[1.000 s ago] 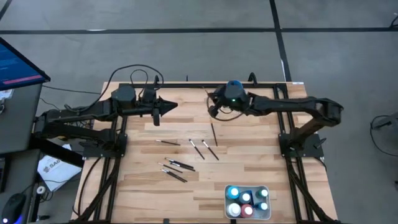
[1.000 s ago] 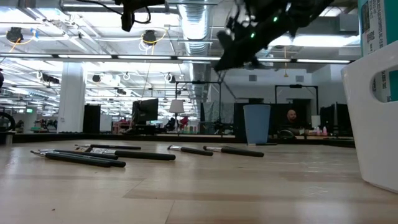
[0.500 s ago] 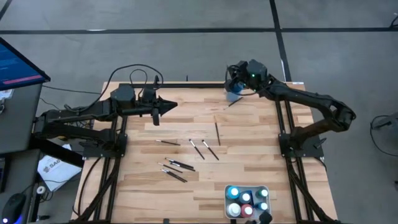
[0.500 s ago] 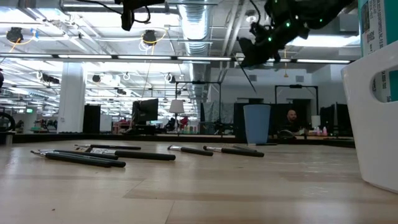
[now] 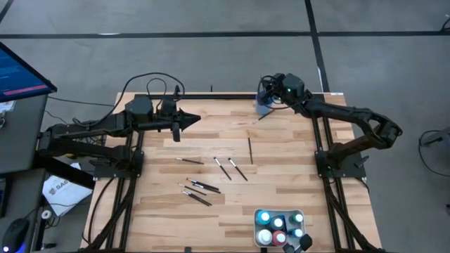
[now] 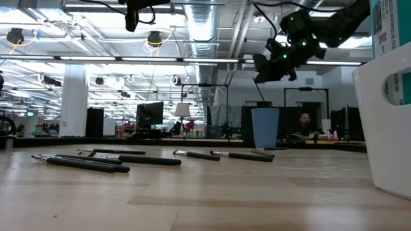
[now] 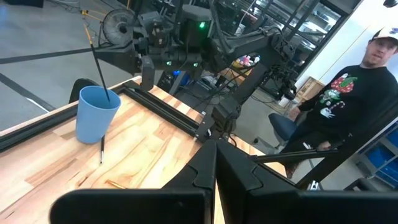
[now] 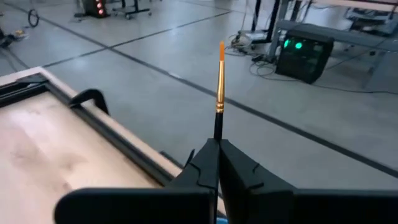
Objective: Pick & Place Paint Supplies
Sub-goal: Put the orange paintbrush into the blue cup
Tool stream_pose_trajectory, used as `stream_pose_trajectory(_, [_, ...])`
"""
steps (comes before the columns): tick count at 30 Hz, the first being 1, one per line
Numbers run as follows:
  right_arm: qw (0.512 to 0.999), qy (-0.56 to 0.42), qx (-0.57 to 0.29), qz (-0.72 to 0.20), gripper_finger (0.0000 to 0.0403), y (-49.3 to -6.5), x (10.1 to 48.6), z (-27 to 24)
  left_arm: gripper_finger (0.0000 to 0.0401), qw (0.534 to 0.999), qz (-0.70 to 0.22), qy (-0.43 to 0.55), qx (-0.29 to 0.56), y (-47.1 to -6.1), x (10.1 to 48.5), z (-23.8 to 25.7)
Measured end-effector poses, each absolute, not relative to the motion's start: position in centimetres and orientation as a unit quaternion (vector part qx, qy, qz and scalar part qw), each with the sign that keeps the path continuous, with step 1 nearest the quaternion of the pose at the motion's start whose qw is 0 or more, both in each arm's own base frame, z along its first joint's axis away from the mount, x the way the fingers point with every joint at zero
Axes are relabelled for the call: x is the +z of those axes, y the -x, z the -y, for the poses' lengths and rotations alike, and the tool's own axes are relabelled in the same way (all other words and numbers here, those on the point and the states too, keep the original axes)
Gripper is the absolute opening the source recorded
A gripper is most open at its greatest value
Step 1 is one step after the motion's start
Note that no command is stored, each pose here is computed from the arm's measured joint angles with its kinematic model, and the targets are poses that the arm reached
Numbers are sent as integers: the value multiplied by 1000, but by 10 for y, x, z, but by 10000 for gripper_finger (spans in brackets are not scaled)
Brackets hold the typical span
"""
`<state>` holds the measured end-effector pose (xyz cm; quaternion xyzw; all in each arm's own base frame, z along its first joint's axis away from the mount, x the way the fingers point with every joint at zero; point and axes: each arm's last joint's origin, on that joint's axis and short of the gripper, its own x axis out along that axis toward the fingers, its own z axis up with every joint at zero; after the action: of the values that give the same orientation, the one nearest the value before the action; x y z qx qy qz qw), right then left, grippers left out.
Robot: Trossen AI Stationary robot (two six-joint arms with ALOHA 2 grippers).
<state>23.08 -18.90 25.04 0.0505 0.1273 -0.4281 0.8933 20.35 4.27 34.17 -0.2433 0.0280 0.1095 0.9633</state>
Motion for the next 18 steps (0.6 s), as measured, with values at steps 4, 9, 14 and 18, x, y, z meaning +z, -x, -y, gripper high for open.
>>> stream_pose_trajectory(4, [891,-58,-433,-123,0,-228,244,189,2,963,-28,243,109,-203,342,-43])
stream_pose_trajectory(9, [891,-53,-432,-129,0,-228,243,189,2,963,-27,243,110,-203,342,-43])
stream_pose_trajectory(14, [891,-54,-432,-131,0,-227,243,189,2,963,-27,243,109,-203,342,-43])
stream_pose_trajectory(18, [891,-53,-432,-133,0,-227,243,189,2,963,-27,243,109,-204,342,-43])
